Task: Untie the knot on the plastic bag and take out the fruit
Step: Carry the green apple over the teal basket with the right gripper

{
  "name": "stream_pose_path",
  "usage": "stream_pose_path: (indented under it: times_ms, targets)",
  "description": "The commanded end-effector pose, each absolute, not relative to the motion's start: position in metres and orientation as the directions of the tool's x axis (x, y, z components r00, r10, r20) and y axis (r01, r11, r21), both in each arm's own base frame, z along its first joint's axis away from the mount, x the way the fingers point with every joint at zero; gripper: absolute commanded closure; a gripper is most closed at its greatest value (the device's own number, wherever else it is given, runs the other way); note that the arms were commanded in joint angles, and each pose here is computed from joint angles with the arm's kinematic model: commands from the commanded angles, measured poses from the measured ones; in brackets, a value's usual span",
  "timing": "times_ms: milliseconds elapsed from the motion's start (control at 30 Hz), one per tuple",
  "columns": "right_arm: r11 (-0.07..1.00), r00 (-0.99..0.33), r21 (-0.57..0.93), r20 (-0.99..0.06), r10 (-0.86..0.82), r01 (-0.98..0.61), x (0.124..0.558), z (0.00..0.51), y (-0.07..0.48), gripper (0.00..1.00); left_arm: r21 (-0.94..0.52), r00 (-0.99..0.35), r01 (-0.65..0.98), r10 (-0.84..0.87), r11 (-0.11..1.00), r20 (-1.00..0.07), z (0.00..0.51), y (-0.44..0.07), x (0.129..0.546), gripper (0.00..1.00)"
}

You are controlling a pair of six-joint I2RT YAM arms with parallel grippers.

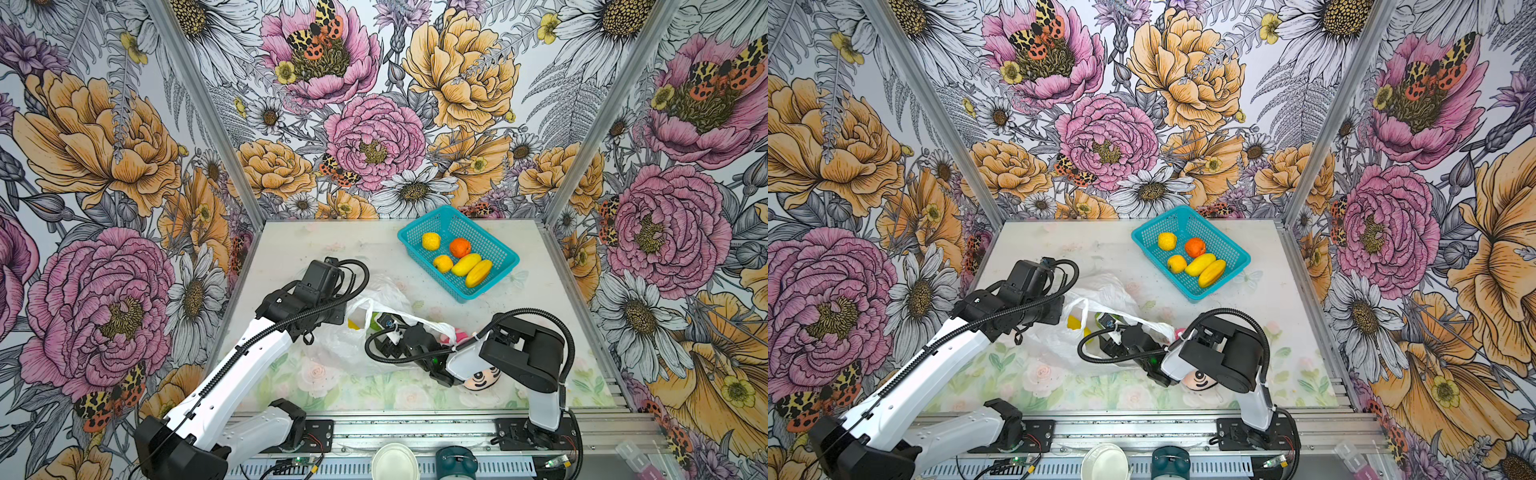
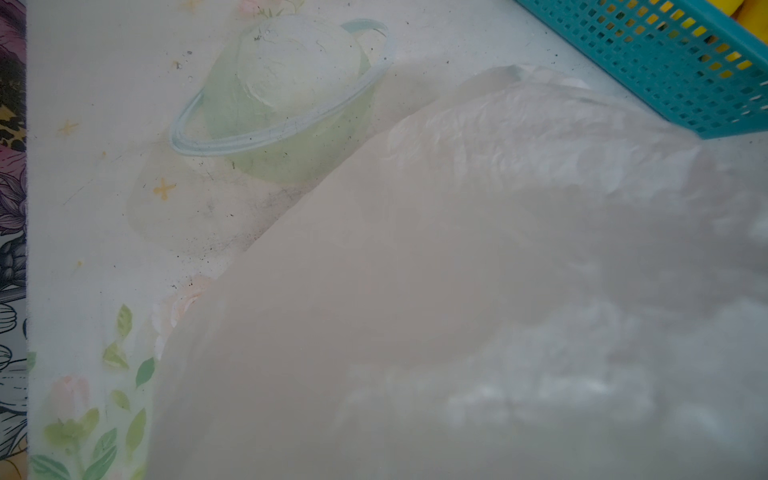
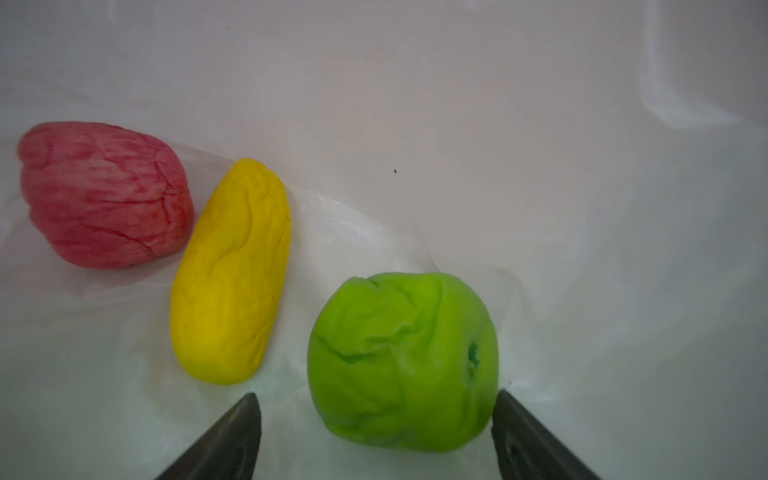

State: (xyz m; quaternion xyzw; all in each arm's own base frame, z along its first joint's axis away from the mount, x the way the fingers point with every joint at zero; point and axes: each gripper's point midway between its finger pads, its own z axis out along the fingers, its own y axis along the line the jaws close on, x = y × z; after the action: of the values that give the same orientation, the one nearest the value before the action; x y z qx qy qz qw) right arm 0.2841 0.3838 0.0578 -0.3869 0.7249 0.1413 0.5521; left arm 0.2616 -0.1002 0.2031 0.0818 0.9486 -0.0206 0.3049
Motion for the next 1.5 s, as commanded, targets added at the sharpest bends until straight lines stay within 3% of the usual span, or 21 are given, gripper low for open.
stream_pose_path:
  times_ms: [0, 367, 567, 700, 1100, 1300, 1467]
  targets:
    - [0.723, -0.213, -0.157, -0.895, -0.393, -0.672, 0.303, 0.043, 0.382, 0.13, -0.004, -0.786, 0.168, 0.131, 0.986, -0.604, 0.209, -0.101, 0.263, 1.00]
    - [0.755, -0.306, -0.131, -0.859, -0.410, -0.642, 0.328, 0.019, 0.406, 0.20, -0.006, -0.785, 0.170, 0.132, 0.985, -0.605, 0.209, -0.101, 0.263, 1.00]
    - [0.755, -0.289, -0.113, -0.879, -0.380, -0.646, 0.325, 0.037, 0.406, 0.37, -0.005, -0.787, 0.169, 0.132, 0.986, -0.602, 0.208, -0.101, 0.263, 1.00]
    - [0.735, -0.260, -0.092, -0.900, -0.350, -0.672, 0.312, 0.062, 0.404, 0.50, -0.002, -0.792, 0.169, 0.135, 0.986, -0.596, 0.206, -0.101, 0.264, 1.00]
    - [0.529, -0.059, -0.092, -0.964, -0.261, -0.843, 0.234, 0.117, 0.407, 0.67, 0.006, -0.800, 0.132, 0.110, 0.991, -0.589, 0.203, -0.092, 0.268, 1.00]
    - [0.537, 0.010, -0.094, -0.987, -0.158, -0.838, 0.218, 0.170, 0.386, 0.69, 0.006, -0.803, 0.122, 0.102, 0.993, -0.587, 0.203, -0.089, 0.269, 1.00]
    - [0.636, 0.080, -0.099, -0.995, -0.058, -0.765, 0.220, 0.244, 0.346, 0.70, 0.001, -0.805, 0.122, 0.100, 0.993, -0.585, 0.202, -0.089, 0.269, 1.00]
